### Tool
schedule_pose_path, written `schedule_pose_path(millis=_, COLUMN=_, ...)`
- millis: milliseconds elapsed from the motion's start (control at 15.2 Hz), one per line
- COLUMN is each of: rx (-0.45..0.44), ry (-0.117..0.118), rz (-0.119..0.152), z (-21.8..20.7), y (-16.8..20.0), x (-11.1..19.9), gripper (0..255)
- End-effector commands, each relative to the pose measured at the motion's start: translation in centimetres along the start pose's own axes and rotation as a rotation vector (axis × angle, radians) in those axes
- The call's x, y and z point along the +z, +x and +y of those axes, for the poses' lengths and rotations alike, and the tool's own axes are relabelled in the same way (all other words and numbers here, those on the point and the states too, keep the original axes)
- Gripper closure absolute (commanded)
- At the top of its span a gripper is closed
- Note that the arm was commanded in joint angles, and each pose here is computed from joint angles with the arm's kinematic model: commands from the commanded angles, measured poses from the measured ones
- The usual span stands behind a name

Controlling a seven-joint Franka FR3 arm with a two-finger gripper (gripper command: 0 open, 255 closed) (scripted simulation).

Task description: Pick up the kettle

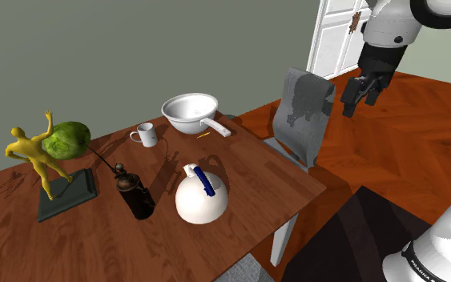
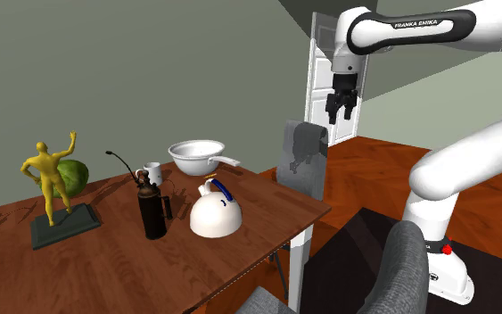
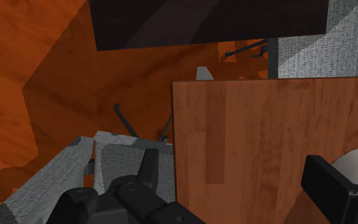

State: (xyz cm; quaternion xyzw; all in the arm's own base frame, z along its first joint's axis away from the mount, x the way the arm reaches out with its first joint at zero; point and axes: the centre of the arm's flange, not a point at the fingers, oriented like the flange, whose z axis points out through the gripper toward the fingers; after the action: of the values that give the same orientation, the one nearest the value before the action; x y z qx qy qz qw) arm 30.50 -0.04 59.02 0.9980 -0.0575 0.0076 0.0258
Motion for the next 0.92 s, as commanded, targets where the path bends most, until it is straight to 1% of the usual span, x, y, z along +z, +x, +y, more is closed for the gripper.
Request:
schedule_pose_path(millis=0, rx=0.000, ry=0.000, rz=0.000, z=0.0, y=0.0, x=0.0, gripper=0)
schedule_pose_path(millis=858, rx=-0.024, ry=-0.002, rz=-0.012, z=-14.0, y=8.6, x=5.5, gripper=0)
